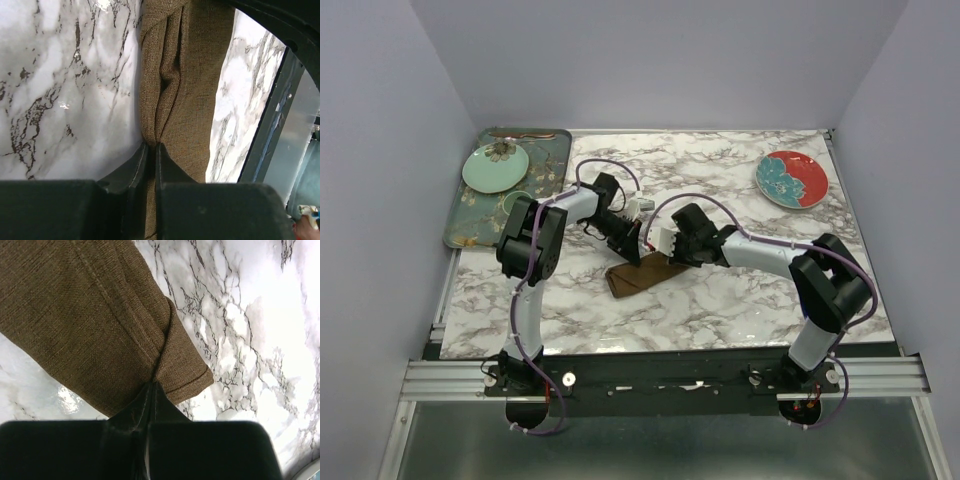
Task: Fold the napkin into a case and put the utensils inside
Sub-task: Stuff the top corner of the smaller-rectangle-folded napkin into the folded napkin.
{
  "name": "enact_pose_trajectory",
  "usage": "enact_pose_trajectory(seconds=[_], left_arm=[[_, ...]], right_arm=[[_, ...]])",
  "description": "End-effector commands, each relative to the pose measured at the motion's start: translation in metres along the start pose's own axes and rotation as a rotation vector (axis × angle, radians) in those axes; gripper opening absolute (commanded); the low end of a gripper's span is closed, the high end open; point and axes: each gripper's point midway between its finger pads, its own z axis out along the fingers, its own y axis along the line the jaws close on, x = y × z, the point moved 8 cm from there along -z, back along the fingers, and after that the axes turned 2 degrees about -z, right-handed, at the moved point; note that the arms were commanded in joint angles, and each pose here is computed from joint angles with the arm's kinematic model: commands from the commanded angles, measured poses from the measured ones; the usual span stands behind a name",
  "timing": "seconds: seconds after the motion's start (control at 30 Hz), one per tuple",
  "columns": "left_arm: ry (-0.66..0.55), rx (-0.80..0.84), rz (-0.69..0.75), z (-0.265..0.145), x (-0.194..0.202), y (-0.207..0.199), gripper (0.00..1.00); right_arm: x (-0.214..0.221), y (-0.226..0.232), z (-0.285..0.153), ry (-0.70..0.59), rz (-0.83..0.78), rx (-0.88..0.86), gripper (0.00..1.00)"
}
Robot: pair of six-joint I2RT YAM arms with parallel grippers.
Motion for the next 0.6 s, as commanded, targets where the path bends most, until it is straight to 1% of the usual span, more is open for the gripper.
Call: enact_pose_trajectory(seconds=[0.0, 0.03, 0.07, 0.1, 0.17, 0.2, 0.27, 0.3, 0.33, 0.43, 0.57], left_arm=[[0.066, 0.004, -0.044, 0.007, 0.011, 0.005, 0.07], [0.070, 0.008, -0.050, 0.008, 0.011, 0.005, 0.06], [0.074, 0.011, -0.051, 0.009, 0.012, 0.006, 0.04], [0.077, 0.003, -0.049, 0.009, 0.012, 0.007, 0.03], [0.083, -0.002, -0.046, 0.010, 0.013, 0.008, 0.02], [0.083, -0.003, -0.046, 0.010, 0.014, 0.009, 0.02], [0.085, -0.004, -0.050, 0.010, 0.013, 0.010, 0.01], [0.084, -0.003, -0.052, 0.011, 0.013, 0.010, 0.01], [0.084, -0.006, -0.051, 0.010, 0.012, 0.011, 0.01], [0.085, -0.009, -0.046, 0.011, 0.012, 0.012, 0.00], [0.088, -0.006, -0.050, 0.012, 0.013, 0.013, 0.00]], right_arm=[[0.016, 0.011, -0.012, 0.143, 0.181, -0.037, 0.16], [0.005, -0.003, -0.021, 0.107, 0.254, -0.008, 0.20], [0.007, -0.012, -0.034, 0.109, 0.313, 0.002, 0.25], [0.001, -0.014, -0.039, 0.061, 0.358, -0.036, 0.28], [-0.005, -0.022, -0.056, 0.018, 0.458, -0.068, 0.28], [-0.012, -0.021, -0.064, -0.036, 0.482, -0.100, 0.28], [-0.017, -0.013, -0.072, -0.087, 0.496, -0.161, 0.26], [-0.023, -0.009, -0.077, -0.136, 0.499, -0.202, 0.24], [-0.024, -0.005, -0.077, -0.141, 0.507, -0.221, 0.22], [-0.024, 0.007, -0.067, -0.116, 0.464, -0.247, 0.17], [-0.024, 0.018, -0.046, -0.101, 0.398, -0.265, 0.13]])
